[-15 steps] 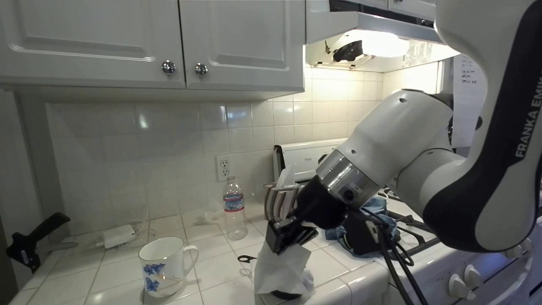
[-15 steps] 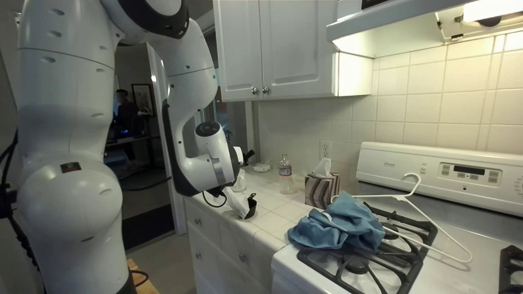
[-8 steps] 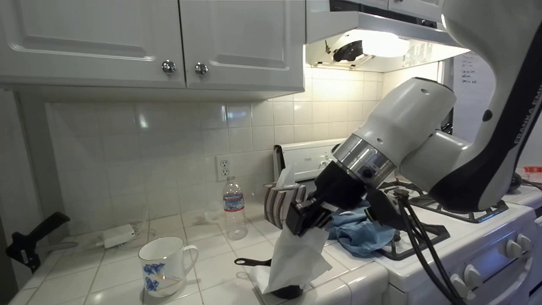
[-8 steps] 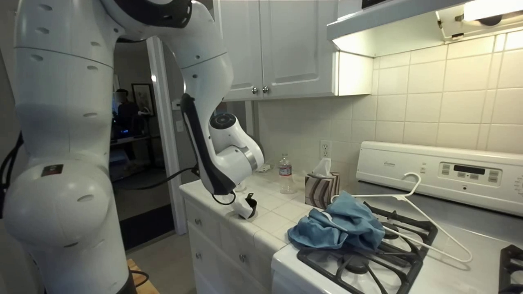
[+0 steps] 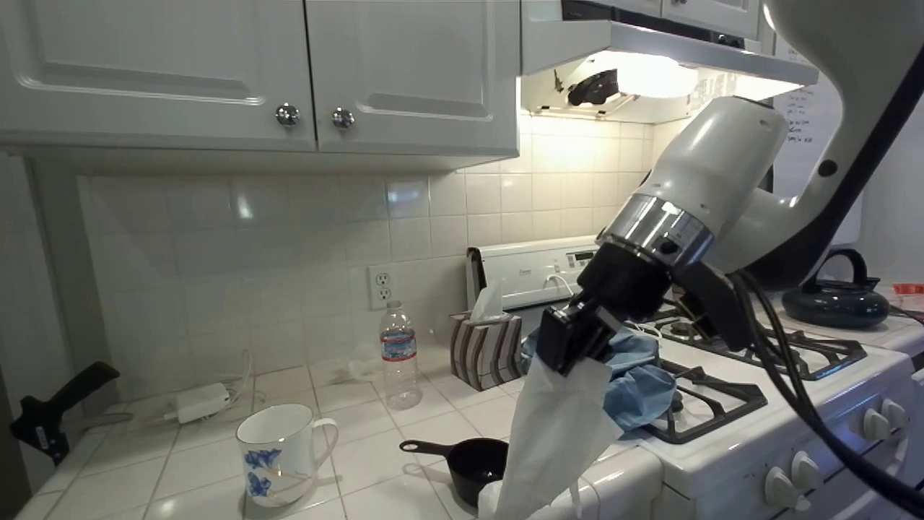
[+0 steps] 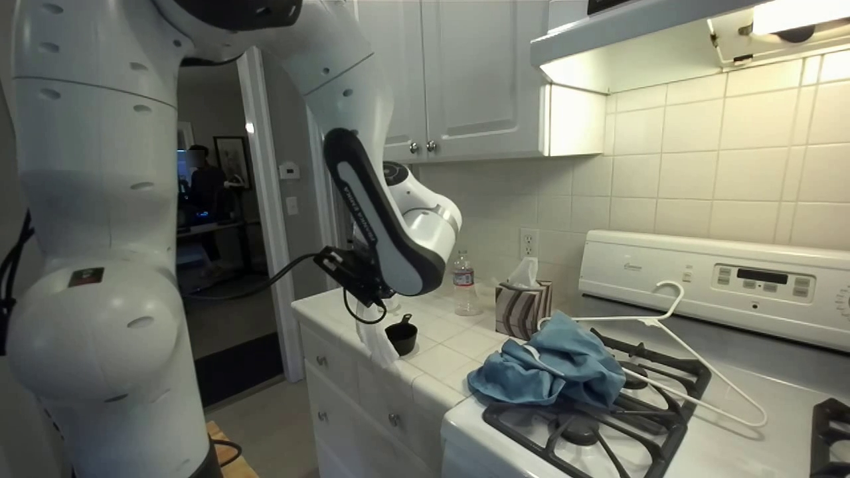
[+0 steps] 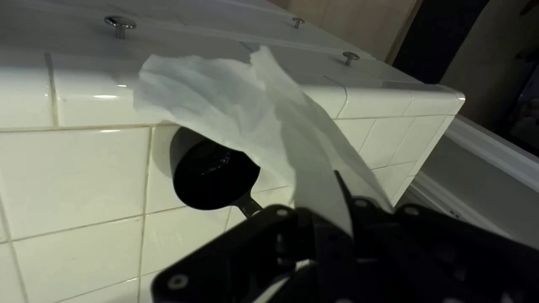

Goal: Remove one paper towel from the tissue box

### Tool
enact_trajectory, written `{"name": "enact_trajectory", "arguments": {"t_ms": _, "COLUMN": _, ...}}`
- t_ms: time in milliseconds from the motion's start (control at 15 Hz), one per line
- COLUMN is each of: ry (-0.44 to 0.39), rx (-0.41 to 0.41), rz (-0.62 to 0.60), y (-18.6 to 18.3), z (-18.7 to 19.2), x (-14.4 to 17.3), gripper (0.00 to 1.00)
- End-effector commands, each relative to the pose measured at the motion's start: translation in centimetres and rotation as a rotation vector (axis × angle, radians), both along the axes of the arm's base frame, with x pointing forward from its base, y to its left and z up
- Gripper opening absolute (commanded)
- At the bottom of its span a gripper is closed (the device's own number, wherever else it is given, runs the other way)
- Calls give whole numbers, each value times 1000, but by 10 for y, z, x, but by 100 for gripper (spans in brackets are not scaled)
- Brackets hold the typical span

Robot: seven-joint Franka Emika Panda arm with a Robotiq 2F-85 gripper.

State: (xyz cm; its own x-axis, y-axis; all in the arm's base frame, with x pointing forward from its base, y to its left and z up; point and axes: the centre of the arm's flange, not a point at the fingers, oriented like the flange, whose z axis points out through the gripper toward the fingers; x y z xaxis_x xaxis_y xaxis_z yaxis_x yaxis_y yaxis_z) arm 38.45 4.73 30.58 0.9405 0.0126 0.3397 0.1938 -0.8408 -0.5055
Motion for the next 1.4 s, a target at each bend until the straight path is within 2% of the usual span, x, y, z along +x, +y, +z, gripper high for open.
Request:
{"name": "enact_trajectory", "arguments": {"t_ms": 0, "ry": 62, "rx": 27, "rz": -34, "y": -24, "z": 79, "x": 25, "gripper": 0}}
{"name": "enact_trajectory", "arguments": {"t_ms": 267, "ry": 167, "rx": -22, "rz": -182, "y": -54, "z": 109, "x": 35, "gripper": 0}}
{"name": "enact_trajectory", "arguments": {"t_ms": 533, "ry": 270, "rx": -87, "rz": -283, "y": -74, "z": 113, "x": 49, "gripper": 0}}
{"name": "enact_trajectory", "arguments": {"t_ms": 667, "ry": 295, "rx": -123, "rz": -328, "y": -77, "z": 121, "x": 57, "gripper": 0}}
{"name": "enact_trajectory", "arguments": {"t_ms": 800, "ry": 253, "rx": -137, "rz": -347, "y": -73, "z": 125, "x": 66, "gripper": 0}}
{"name": "enact_trajectory", "arguments": {"t_ms": 867, "ry": 217, "rx": -95, "rz": -319, "y": -93, "z": 86, "x": 41, "gripper": 1}}
{"name": "enact_trajectory", "arguments": {"t_ms": 1200, "ry": 229, "rx": -122, "rz": -331, "y": -101, "z": 76, "x": 48, "gripper": 1}}
{"name": "enact_trajectory", "arguments": {"t_ms": 1333, "ry": 237, "rx": -158, "rz": -311, "y": -106, "z": 85, "x": 50, "gripper": 0}}
